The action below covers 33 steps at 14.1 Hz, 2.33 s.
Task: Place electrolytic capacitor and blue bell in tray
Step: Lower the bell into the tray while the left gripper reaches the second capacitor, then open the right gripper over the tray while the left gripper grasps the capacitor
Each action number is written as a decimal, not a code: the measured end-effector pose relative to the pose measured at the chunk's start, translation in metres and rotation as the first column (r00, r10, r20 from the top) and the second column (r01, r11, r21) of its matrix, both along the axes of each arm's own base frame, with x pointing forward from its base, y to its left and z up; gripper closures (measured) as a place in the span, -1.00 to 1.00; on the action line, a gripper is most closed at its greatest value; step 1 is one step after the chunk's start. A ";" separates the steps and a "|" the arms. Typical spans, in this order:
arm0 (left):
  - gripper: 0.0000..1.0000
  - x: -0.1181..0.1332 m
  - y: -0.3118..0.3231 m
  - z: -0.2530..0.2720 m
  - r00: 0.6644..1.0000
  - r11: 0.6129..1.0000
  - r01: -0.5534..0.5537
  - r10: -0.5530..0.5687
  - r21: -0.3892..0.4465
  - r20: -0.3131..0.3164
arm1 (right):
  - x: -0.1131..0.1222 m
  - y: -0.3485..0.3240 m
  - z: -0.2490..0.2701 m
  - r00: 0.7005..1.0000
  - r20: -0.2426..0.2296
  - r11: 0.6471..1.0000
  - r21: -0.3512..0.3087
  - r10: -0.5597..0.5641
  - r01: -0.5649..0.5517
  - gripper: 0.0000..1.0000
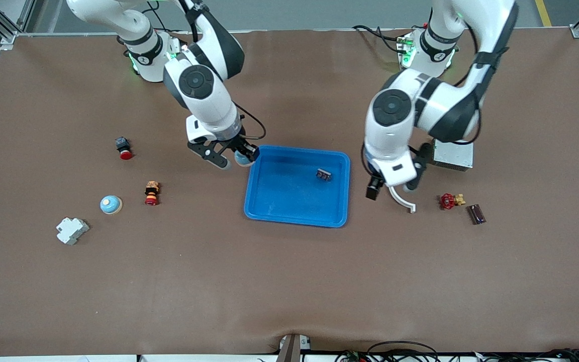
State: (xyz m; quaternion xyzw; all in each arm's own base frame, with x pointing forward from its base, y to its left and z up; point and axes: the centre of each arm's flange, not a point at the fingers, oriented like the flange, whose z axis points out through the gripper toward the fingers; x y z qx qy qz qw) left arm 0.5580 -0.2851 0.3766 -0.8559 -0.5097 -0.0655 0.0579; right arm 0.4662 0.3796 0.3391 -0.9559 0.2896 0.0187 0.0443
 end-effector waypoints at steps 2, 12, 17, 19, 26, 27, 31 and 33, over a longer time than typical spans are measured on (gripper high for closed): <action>-1.00 0.016 0.042 0.006 0.999 0.999 0.045 -0.045 0.014 -0.025 | -0.004 0.010 -0.018 1.000 0.010 1.000 -0.016 -0.010 0.010 -0.25; -1.00 0.048 0.186 -0.013 0.978 0.987 0.161 -0.158 0.014 -0.135 | -0.007 0.062 -0.083 0.998 0.032 0.997 -0.044 -0.057 0.058 -0.25; -1.00 0.053 0.205 -0.026 0.973 0.984 0.178 -0.176 0.003 -0.146 | -0.015 0.076 -0.099 0.997 0.030 0.996 -0.052 -0.071 0.073 -0.25; -1.00 0.054 0.203 -0.030 0.973 0.983 0.181 -0.179 -0.001 -0.144 | -0.018 0.083 -0.106 0.996 0.039 0.994 -0.066 -0.080 0.082 -0.25; -0.99 0.056 0.202 -0.029 0.974 0.982 0.189 -0.187 -0.004 -0.130 | -0.021 0.099 -0.129 0.994 0.040 0.992 -0.079 -0.099 0.102 -0.25; -0.91 0.056 0.202 -0.028 0.972 0.980 0.199 -0.197 -0.004 -0.129 | -0.022 0.101 -0.130 0.994 0.044 0.992 -0.073 -0.101 0.104 -0.25; -0.89 0.059 0.215 -0.019 0.967 0.974 0.226 -0.225 -0.004 -0.122 | -0.026 0.106 -0.135 0.993 0.046 0.992 -0.065 -0.108 0.111 -0.25; -0.89 0.059 0.219 -0.017 0.965 0.973 0.232 -0.230 -0.004 -0.124 | -0.028 0.108 -0.137 0.993 0.046 0.992 -0.063 -0.107 0.110 -0.25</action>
